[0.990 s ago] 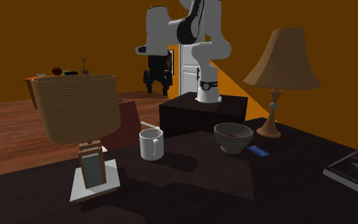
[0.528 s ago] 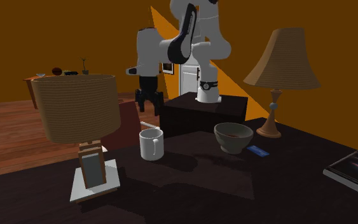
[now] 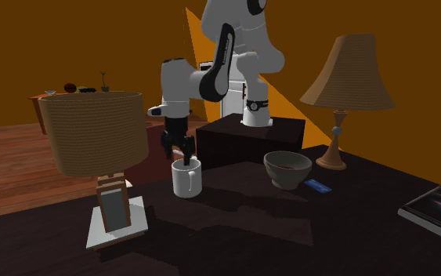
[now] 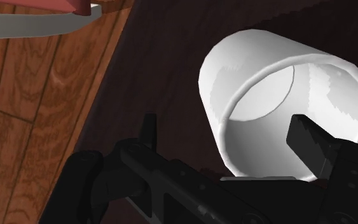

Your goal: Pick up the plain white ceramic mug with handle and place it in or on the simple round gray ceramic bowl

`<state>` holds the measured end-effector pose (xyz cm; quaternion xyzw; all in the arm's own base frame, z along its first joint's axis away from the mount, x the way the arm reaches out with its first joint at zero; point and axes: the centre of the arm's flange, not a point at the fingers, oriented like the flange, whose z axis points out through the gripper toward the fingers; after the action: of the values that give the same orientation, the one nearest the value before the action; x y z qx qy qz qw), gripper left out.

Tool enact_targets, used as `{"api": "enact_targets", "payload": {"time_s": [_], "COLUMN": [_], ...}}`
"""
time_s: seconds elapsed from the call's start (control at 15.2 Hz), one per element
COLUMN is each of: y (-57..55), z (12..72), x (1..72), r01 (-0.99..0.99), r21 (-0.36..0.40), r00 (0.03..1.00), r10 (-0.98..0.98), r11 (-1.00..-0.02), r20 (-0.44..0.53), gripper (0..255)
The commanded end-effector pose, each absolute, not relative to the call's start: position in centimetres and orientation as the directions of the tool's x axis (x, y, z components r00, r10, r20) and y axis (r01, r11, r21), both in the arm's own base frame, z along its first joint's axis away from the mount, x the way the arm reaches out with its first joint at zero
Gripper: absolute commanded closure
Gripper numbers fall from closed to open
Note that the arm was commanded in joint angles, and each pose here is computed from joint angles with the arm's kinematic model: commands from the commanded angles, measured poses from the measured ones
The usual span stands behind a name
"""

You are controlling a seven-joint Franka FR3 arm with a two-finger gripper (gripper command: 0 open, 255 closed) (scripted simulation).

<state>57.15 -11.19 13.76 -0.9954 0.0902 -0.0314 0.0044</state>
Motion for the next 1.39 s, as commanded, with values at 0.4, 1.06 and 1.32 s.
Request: {"api": "enact_targets", "payload": {"time_s": [0.4, 1.06, 1.32], "y": [-11.2, -11.2, -11.2], "z": [10.8, 10.8, 10.8], "x": [57.3, 57.3, 57.3], "r01": [-0.179, -0.179, -0.179], "r21": [-0.015, -0.015, -0.015], "r00": [0.982, 0.982, 0.982], "r10": [-0.18, -0.18, -0.18], "r11": [-0.984, -0.984, -0.984], "r20": [0.062, 0.062, 0.062], "gripper": [0, 255, 255]}}
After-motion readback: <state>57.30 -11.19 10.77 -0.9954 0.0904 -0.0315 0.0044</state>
